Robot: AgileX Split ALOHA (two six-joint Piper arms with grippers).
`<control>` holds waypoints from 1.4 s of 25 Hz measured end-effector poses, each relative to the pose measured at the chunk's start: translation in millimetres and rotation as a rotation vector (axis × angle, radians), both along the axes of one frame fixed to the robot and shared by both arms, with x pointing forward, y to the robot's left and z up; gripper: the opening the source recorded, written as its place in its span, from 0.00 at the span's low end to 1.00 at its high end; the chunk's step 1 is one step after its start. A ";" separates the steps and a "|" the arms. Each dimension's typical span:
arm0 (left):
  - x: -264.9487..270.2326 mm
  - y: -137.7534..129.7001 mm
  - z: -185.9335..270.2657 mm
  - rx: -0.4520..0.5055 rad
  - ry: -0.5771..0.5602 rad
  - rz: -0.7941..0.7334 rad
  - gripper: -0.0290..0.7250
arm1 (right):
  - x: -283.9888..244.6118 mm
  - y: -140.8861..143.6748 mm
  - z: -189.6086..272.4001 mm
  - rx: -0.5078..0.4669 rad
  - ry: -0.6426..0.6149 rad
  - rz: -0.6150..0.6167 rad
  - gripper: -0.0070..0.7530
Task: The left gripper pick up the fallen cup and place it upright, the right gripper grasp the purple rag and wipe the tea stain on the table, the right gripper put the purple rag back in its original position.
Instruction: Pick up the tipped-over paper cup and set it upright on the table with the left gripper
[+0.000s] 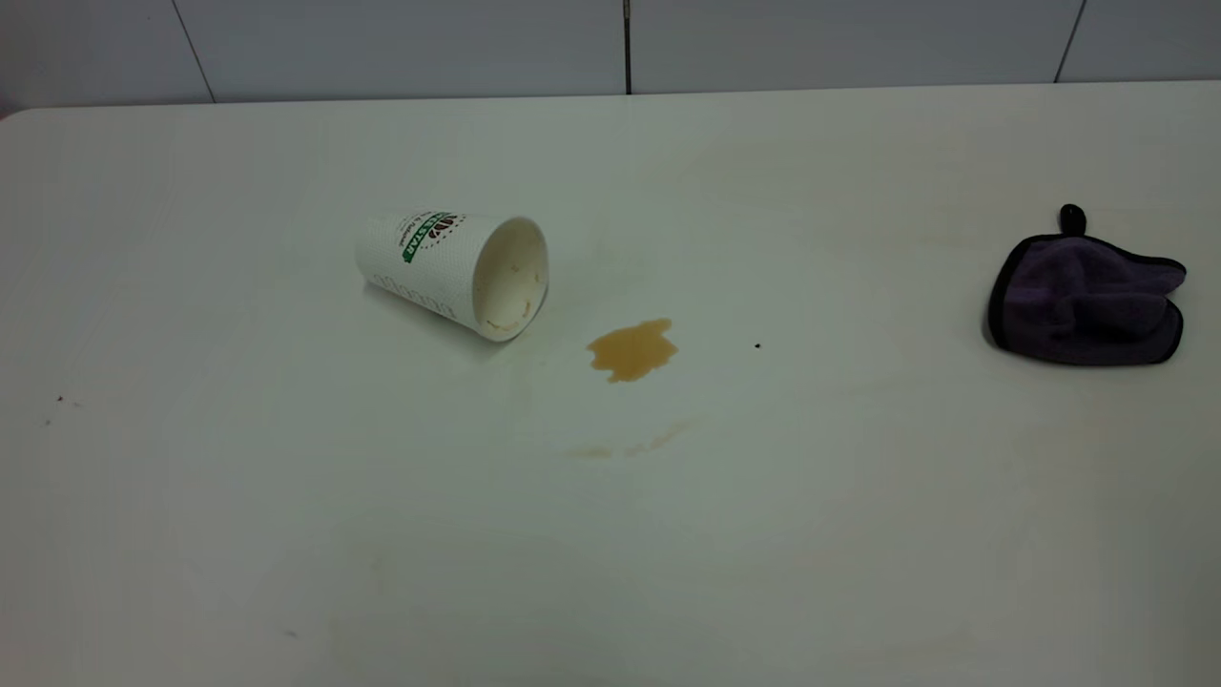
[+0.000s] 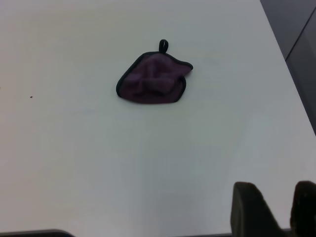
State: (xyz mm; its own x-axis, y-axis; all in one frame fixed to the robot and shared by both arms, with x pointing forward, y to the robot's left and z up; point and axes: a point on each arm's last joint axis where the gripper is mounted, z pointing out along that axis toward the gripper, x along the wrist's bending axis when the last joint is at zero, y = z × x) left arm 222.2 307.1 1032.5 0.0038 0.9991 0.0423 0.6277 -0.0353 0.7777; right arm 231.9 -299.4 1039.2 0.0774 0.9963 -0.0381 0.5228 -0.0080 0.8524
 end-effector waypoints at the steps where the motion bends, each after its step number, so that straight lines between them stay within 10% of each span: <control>1: 0.0 0.0 0.0 0.000 0.000 0.000 0.73 | 0.0 0.0 0.0 0.000 0.000 0.000 0.32; 20: 14.5 7.7 13.3 0.086 0.021 0.049 0.74 | 0.0 0.0 0.0 0.000 0.000 0.000 0.32; 35: 182.6 -8.0 55.1 0.158 0.242 0.003 0.90 | 0.0 0.0 0.0 0.000 0.000 0.000 0.32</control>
State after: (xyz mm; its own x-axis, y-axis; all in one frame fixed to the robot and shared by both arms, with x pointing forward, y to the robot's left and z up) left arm 404.8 299.1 1087.6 0.0299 0.9802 0.1955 0.7945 -0.1420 0.5904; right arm 231.9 -299.4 1039.2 0.0774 0.9963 -0.0381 0.5228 -0.0080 0.8524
